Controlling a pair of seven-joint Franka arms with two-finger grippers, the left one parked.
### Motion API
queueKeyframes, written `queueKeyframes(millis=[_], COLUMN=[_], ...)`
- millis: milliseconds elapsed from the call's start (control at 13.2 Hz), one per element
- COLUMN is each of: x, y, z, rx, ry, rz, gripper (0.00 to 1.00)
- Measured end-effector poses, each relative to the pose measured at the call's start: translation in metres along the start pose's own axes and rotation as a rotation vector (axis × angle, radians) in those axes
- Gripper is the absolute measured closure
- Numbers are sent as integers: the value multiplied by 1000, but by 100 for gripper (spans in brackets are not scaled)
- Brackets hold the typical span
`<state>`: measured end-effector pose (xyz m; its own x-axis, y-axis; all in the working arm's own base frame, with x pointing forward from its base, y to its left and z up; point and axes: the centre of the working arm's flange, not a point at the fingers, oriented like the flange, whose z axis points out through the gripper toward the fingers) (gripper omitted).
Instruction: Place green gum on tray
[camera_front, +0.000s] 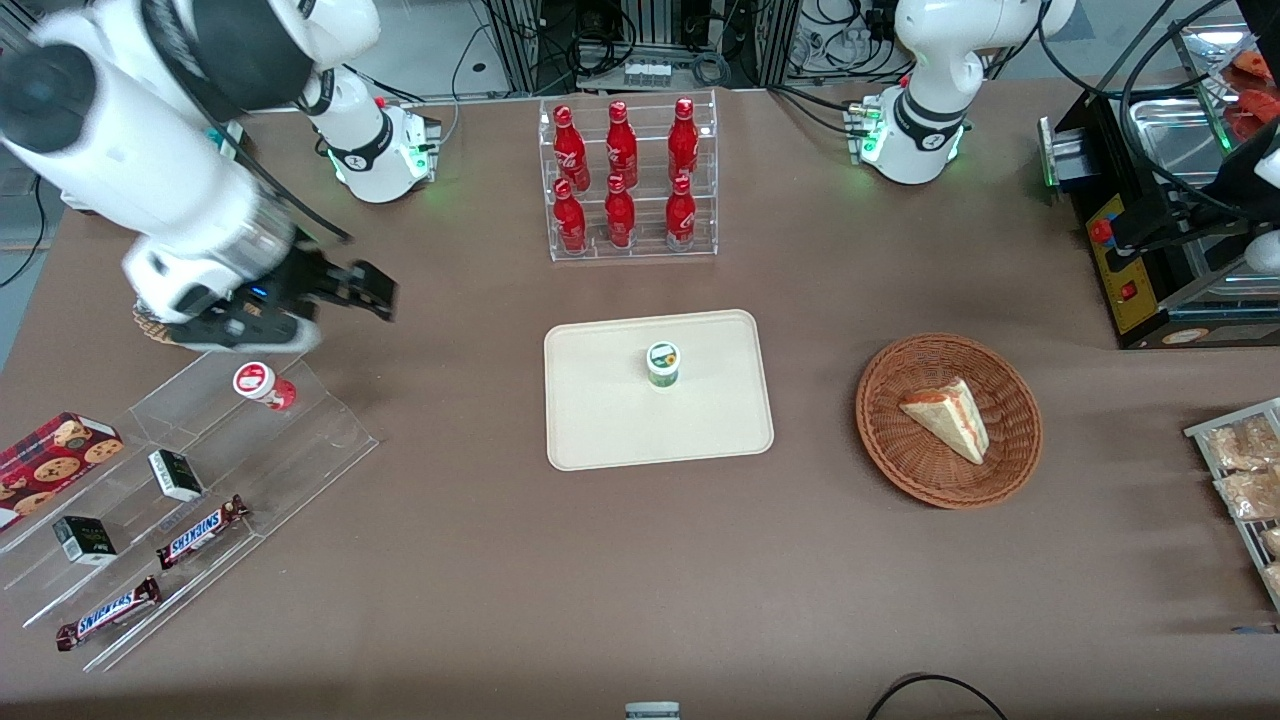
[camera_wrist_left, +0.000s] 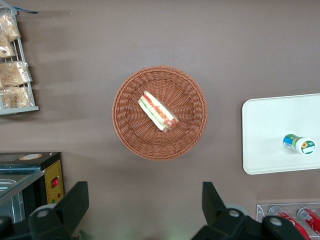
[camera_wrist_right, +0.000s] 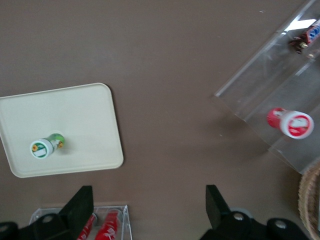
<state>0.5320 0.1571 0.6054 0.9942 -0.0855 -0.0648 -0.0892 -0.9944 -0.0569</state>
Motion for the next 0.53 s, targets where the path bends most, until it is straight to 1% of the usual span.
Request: queueKeyframes(millis=[152,379,531], x=[-2,6,7], y=[52,130,157], z=[-18,-24,-25], rx=[1,10,13], ry=[-7,-23,-37], rz=[-26,-36,-27], gripper=[0,0,0])
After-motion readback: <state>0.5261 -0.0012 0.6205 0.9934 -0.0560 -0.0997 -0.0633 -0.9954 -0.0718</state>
